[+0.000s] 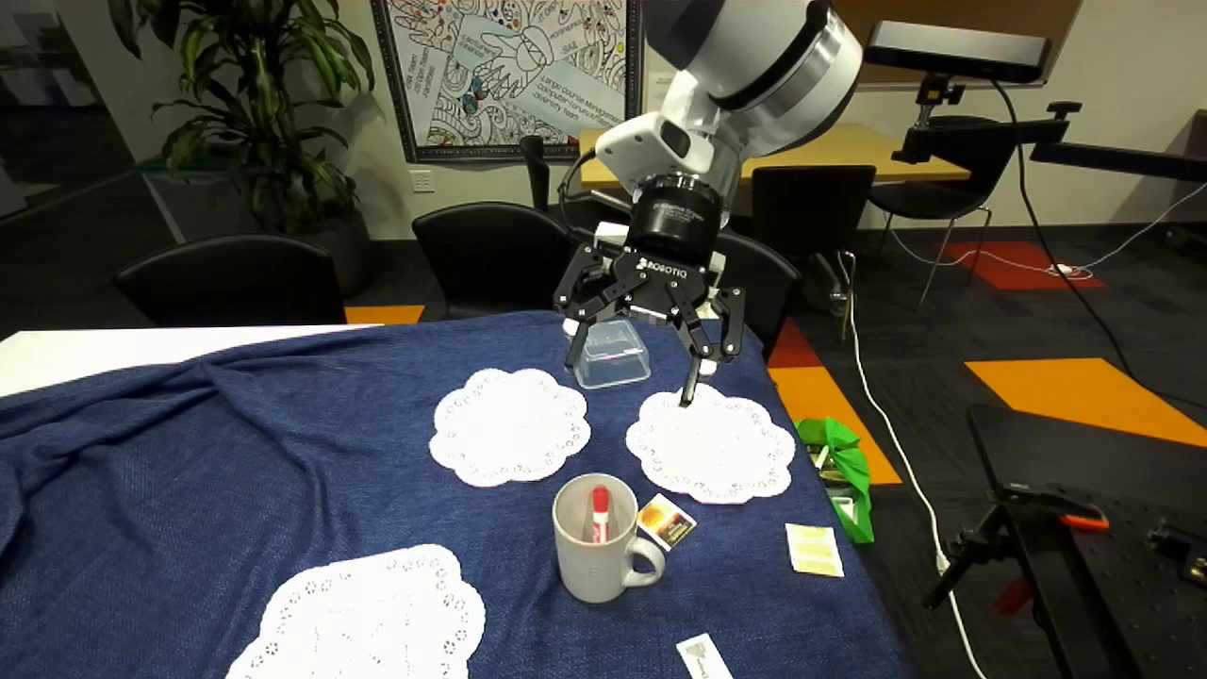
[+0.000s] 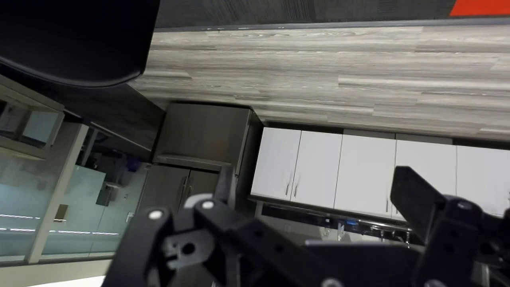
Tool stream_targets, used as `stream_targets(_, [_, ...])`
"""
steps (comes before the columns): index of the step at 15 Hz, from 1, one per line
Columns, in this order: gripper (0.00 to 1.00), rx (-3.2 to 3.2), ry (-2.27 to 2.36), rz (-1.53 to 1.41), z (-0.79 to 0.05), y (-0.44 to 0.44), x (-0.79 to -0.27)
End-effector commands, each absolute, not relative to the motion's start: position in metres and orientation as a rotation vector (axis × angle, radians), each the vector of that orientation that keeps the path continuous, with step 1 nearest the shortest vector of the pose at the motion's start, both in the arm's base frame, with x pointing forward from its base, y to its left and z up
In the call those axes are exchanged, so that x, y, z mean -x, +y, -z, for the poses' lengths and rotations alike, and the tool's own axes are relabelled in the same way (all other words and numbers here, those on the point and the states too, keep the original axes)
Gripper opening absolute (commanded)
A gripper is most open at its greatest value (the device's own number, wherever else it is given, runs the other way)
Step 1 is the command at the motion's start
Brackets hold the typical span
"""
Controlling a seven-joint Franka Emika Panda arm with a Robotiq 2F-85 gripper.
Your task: Pick up the marker and put it in the mug.
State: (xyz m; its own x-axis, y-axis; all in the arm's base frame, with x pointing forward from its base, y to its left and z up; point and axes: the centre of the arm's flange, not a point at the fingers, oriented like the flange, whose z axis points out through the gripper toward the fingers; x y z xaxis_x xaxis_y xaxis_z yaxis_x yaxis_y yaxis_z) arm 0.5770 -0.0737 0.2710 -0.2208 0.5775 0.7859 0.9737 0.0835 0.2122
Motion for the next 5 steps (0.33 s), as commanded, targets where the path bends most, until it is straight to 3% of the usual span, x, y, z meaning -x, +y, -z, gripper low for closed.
stream_targets(1, [1.0, 1.504, -1.871, 0.966, -0.3, -0.064, -0.56])
stream_targets(5, [1.0, 1.502, -1.88, 0.986, -0.29, -0.065, -0.571])
